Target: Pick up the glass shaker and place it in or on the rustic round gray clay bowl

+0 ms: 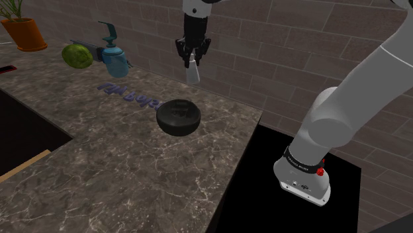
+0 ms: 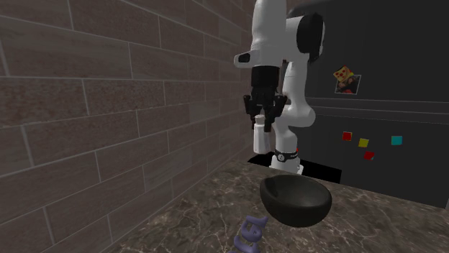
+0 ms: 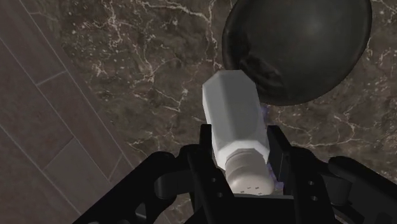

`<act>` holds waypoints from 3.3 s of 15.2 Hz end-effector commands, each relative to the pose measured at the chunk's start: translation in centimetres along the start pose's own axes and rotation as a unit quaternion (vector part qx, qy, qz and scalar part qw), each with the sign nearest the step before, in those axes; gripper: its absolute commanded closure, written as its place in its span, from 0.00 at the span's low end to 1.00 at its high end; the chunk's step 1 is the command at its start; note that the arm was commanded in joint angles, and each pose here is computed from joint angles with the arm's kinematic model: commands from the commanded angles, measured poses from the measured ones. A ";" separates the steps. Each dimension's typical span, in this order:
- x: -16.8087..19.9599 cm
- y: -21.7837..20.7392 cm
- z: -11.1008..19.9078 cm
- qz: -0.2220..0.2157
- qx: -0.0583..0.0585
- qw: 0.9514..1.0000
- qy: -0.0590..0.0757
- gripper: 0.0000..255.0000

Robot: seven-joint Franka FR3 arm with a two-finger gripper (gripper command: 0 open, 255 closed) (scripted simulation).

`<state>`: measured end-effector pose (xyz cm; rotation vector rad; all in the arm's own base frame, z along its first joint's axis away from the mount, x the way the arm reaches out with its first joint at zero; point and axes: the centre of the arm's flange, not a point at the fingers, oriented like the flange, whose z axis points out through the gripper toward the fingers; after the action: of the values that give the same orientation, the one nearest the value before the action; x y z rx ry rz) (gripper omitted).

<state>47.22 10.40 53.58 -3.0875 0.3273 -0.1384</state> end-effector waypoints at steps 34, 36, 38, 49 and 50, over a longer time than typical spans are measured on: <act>-5.2 -8.9 8.6 0.001 0.000 1.000 0.000 0.00; -5.2 -8.9 8.6 0.001 0.000 1.000 0.000 0.00; -5.2 -8.9 8.6 0.001 0.000 1.000 0.000 0.00; -5.2 -8.9 3.6 0.001 0.000 1.000 0.000 0.00; -5.2 -8.9 3.6 0.001 0.000 1.000 0.000 0.00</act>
<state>44.32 20.30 49.91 -3.0870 0.3298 -0.1384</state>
